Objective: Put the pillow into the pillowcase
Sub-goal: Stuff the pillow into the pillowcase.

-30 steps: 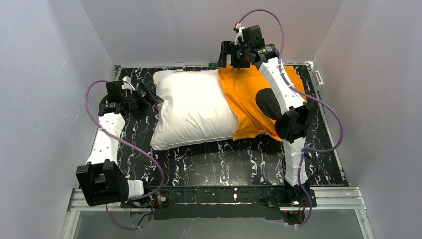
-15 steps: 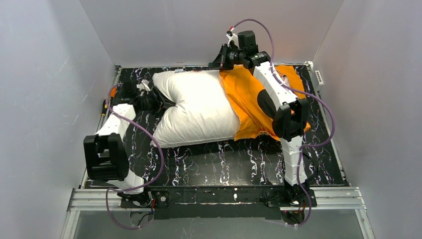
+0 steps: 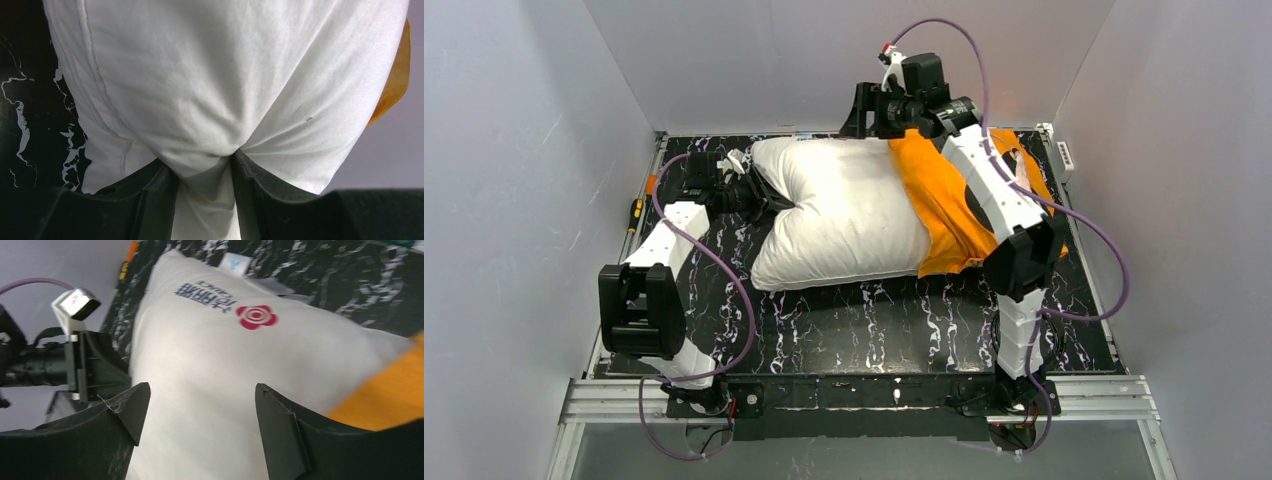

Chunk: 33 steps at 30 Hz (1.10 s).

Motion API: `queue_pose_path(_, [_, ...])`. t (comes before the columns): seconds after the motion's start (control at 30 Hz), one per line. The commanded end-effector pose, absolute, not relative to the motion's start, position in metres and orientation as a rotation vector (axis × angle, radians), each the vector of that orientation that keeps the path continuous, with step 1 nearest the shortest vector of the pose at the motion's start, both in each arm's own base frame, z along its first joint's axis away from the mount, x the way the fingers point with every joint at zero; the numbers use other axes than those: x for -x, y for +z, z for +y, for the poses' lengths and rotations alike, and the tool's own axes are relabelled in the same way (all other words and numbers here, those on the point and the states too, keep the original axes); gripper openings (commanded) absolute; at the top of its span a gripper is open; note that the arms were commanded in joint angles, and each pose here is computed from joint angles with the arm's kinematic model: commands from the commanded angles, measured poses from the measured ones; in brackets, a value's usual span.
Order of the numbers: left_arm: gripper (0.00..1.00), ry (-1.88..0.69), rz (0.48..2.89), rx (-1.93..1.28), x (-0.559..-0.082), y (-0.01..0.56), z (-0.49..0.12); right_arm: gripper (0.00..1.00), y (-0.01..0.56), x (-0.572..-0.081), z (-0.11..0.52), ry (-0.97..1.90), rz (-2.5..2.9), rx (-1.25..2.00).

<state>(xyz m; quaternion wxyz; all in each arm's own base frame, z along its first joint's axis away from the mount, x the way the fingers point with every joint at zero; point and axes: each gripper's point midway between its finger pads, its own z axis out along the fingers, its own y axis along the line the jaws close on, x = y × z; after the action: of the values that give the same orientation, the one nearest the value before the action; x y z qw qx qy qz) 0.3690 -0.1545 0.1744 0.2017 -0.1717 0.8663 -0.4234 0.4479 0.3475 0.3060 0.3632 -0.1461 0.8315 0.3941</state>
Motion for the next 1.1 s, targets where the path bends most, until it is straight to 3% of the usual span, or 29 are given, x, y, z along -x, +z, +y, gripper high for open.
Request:
queue_pose_path(0.0, [0.40,-1.251,2.425,0.421,-0.348,0.185,-0.164,0.89,0.325,-0.454,0.272,0.526,2.116,0.391])
queue_pose_path(0.13, [0.40,-1.252,2.439,0.425,-0.342,0.181,-0.163,0.98,0.298,-0.462,0.242,0.298,2.189,0.378])
queue_pose_path(0.33, [0.40,-1.244,2.442,0.412,-0.337,0.184,-0.163,0.98,0.248,-0.472,0.228,0.136,2.324,0.396])
queue_pose_path(0.37, [0.40,-1.243,2.441,0.406,-0.337,0.185,-0.162,0.93,0.246,-0.474,0.226,0.118,2.333,0.380])
queue_pose_path(0.4, [0.40,-1.243,2.440,0.400,-0.336,0.186,-0.162,0.85,0.245,-0.476,0.227,0.119,2.338,0.378])
queue_pose_path(0.43, [0.40,-1.245,2.439,0.394,-0.335,0.188,-0.163,0.71,0.249,-0.477,0.229,0.141,2.332,0.377])
queue_pose_path(0.53, [0.39,-1.244,2.436,0.385,-0.335,0.190,-0.163,0.15,0.269,-0.474,0.233,0.212,2.292,0.359])
queue_pose_path(0.6, [0.39,-1.249,2.432,0.379,-0.336,0.193,-0.163,0.02,0.291,-0.469,0.240,0.287,2.235,0.366])
queue_pose_path(0.83, [0.37,-1.298,2.393,0.381,-0.346,0.204,-0.174,0.01,0.368,-0.428,0.316,0.852,1.962,0.522])
queue_pose_path(1.07, [0.34,-1.400,2.293,0.356,-0.369,0.235,-0.210,0.01,0.369,-0.341,0.449,1.591,1.824,0.733])
